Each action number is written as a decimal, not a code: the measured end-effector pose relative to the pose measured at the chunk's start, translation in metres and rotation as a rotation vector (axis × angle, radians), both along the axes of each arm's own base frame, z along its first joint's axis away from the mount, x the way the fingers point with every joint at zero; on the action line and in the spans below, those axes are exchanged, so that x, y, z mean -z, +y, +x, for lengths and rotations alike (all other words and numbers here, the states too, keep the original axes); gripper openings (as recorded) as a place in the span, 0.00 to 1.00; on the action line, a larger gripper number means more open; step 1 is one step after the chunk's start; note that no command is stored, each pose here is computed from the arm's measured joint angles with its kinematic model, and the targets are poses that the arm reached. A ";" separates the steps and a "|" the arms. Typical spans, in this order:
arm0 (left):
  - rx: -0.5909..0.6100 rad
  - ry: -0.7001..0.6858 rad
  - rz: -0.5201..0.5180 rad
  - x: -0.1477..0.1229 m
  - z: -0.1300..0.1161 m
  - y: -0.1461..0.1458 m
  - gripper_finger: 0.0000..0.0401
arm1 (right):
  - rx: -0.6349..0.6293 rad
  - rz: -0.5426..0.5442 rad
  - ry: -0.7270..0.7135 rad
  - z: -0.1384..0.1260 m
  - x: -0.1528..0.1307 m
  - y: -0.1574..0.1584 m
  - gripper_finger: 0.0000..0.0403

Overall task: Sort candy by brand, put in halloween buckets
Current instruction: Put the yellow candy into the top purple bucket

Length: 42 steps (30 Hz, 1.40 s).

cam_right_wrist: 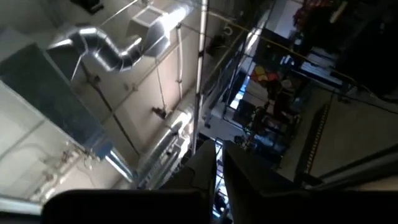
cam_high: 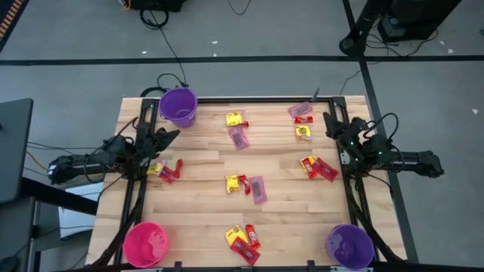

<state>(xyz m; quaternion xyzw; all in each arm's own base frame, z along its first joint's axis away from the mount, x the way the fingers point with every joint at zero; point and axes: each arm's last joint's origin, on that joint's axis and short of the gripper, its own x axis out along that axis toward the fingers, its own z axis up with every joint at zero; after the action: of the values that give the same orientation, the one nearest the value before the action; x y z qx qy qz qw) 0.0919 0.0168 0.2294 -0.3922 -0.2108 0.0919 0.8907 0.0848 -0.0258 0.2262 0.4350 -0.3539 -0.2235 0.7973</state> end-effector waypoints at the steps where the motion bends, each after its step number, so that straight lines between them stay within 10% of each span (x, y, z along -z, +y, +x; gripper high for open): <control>1: 0.014 0.028 0.017 -0.005 0.001 0.000 0.07 | 0.000 -0.020 0.016 0.001 -0.007 0.000 0.12; 14: 0.010 0.289 0.209 -0.078 0.027 0.001 0.07 | -0.190 -0.144 0.293 0.042 -0.079 0.002 0.21; 22: -0.144 0.633 0.116 -0.102 0.035 0.010 0.11 | -0.195 -0.135 0.625 0.056 -0.107 0.000 0.22; 32: 0.012 1.000 0.013 -0.079 0.075 0.014 0.33 | -0.098 -0.153 0.884 0.072 -0.111 -0.005 0.22; 42: 0.006 1.521 -0.255 -0.039 0.065 0.011 0.35 | -0.135 -0.166 1.103 0.094 -0.086 -0.007 0.22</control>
<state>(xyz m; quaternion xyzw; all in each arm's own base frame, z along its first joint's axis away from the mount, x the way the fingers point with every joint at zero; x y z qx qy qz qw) 0.1573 0.0281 0.2687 -0.3213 0.4726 0.3574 0.7387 0.1792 -0.0323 0.3126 0.2111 0.1274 -0.3378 0.9083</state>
